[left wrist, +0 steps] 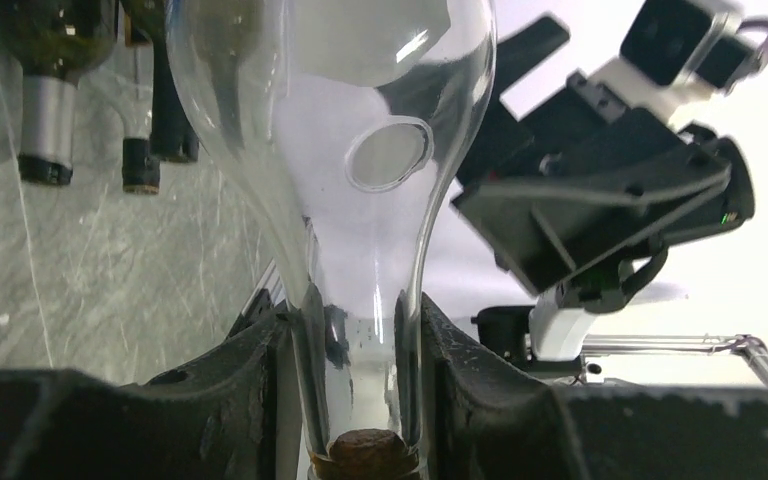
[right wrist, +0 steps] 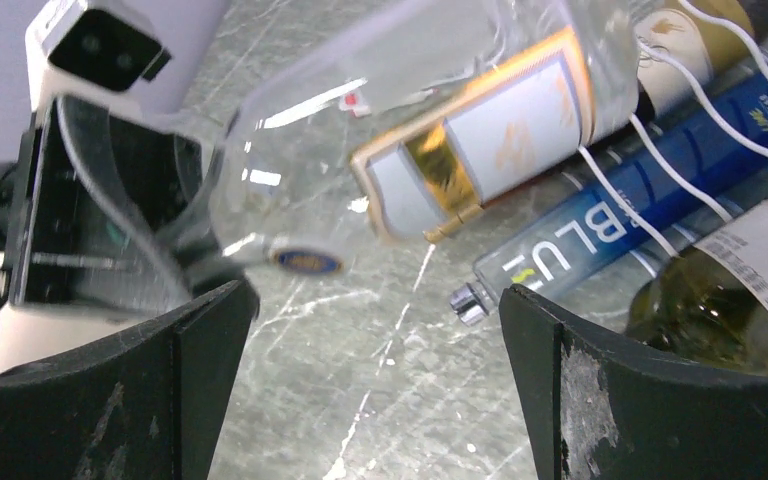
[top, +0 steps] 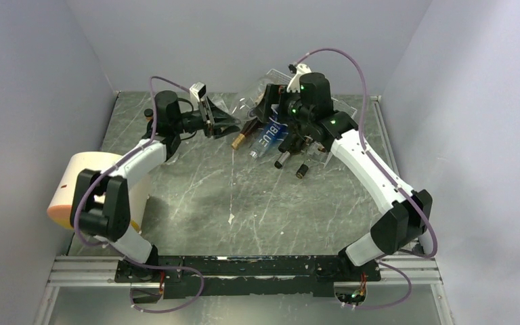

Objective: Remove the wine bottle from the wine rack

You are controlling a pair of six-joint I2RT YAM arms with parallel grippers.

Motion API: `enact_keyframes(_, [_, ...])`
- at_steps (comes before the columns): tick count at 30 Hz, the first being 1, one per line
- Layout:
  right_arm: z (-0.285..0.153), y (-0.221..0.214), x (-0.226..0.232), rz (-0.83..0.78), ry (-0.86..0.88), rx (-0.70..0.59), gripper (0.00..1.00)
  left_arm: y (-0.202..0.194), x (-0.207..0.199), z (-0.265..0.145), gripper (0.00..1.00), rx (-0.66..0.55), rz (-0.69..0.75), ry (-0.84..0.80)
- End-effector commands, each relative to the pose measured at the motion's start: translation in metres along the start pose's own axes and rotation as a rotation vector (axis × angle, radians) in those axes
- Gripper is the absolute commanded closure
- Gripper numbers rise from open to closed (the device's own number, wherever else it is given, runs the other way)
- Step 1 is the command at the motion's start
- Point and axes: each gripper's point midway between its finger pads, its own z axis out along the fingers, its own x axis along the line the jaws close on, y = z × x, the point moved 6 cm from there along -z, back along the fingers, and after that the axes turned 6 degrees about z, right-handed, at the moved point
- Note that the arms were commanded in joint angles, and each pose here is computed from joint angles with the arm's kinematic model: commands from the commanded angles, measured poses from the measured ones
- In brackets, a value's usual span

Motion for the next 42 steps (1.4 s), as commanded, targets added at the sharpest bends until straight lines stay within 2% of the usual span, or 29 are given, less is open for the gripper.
enact_keyframes(1, [0.008, 0.010, 0.012, 0.055, 0.065, -0.002, 0.00, -0.019, -0.054, -0.026, 0.93, -0.010, 0.304, -0.126])
enact_keyframes(8, [0.020, -0.032, 0.020, 0.137, 0.147, 0.100, 0.00, -0.057, -0.052, -0.052, 0.93, -0.026, 0.303, -0.026])
enact_keyframes(15, [0.020, -0.087, 0.028, 0.083, 0.134, 0.191, 0.00, -0.099, -0.021, -0.079, 0.93, -0.079, 0.224, 0.180])
enact_keyframes(21, [0.029, -0.130, 0.059, 0.019, 0.193, 0.275, 0.00, -0.131, 0.001, -0.103, 0.93, -0.098, 0.162, 0.331])
enact_keyframes(28, [0.033, -0.153, 0.071, -0.093, 0.301, 0.319, 0.00, -0.152, 0.022, -0.130, 0.93, -0.095, 0.141, 0.578])
enact_keyframes(34, [0.021, -0.165, 0.093, -0.445, 0.459, 0.192, 0.00, -0.155, 0.027, -0.147, 0.93, -0.050, 0.192, 0.739])
enact_keyframes(42, [0.024, -0.168, 0.130, -0.575, 0.685, 0.094, 0.00, -0.134, 0.018, -0.159, 0.93, 0.065, 0.301, 0.934])
